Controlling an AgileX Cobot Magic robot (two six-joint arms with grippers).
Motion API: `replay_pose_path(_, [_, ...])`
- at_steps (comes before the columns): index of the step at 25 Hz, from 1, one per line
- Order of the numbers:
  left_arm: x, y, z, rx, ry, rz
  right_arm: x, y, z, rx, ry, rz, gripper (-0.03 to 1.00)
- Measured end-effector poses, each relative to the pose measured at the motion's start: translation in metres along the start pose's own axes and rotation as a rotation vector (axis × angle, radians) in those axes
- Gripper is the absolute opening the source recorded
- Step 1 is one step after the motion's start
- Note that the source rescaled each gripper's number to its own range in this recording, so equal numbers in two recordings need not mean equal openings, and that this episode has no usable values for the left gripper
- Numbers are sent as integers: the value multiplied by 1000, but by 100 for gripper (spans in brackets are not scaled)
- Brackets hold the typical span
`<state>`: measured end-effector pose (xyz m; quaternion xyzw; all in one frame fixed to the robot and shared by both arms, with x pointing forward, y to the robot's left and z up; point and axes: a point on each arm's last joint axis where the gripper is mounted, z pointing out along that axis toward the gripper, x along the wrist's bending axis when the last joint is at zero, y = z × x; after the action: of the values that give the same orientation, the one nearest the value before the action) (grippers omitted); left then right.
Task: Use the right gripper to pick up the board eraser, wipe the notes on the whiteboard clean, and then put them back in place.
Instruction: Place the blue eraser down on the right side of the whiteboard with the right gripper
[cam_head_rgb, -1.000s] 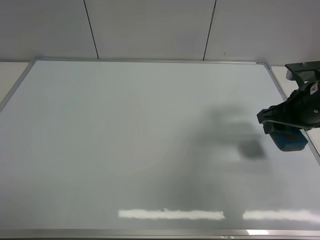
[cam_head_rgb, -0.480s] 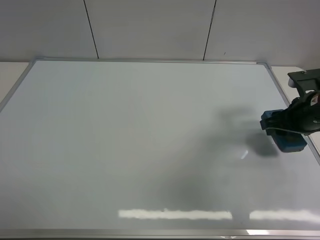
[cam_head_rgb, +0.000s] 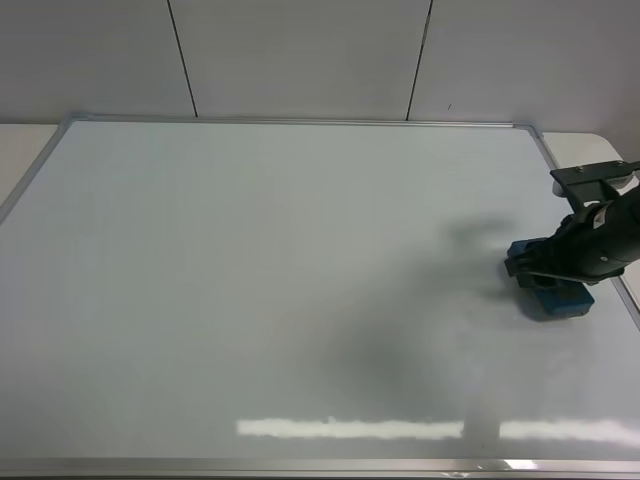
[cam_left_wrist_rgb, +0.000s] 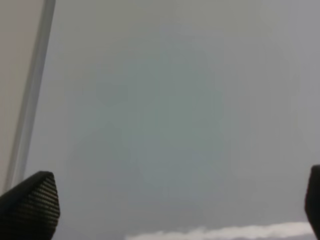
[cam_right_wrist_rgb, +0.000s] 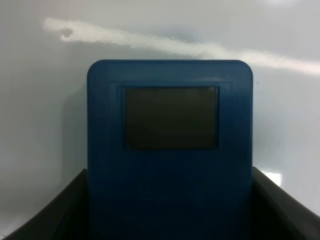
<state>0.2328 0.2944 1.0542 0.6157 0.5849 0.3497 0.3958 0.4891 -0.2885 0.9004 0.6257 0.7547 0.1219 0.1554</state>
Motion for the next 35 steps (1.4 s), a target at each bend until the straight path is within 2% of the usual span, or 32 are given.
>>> replay_pose_path(20, [0, 0, 0, 0, 0, 0, 0, 0, 0, -4, 5, 35, 1])
replay_pose_path(21, [0, 0, 0, 0, 0, 0, 0, 0, 0, -4, 5, 35, 7])
replay_pose_path(25, [0, 0, 0, 0, 0, 0, 0, 1, 0, -10, 5, 38, 74])
replay_pose_path(26, [0, 0, 0, 0, 0, 0, 0, 1, 0, -10, 5, 40, 85])
replay_pose_path(27, [0, 0, 0, 0, 0, 0, 0, 1, 0, -10, 5, 40, 91])
replay_pose_path(29, [0, 0, 0, 0, 0, 0, 0, 1, 0, -8, 5, 40, 96])
replay_pose_path(35, [0, 0, 0, 0, 0, 0, 0, 1, 0, -7, 6, 40, 99])
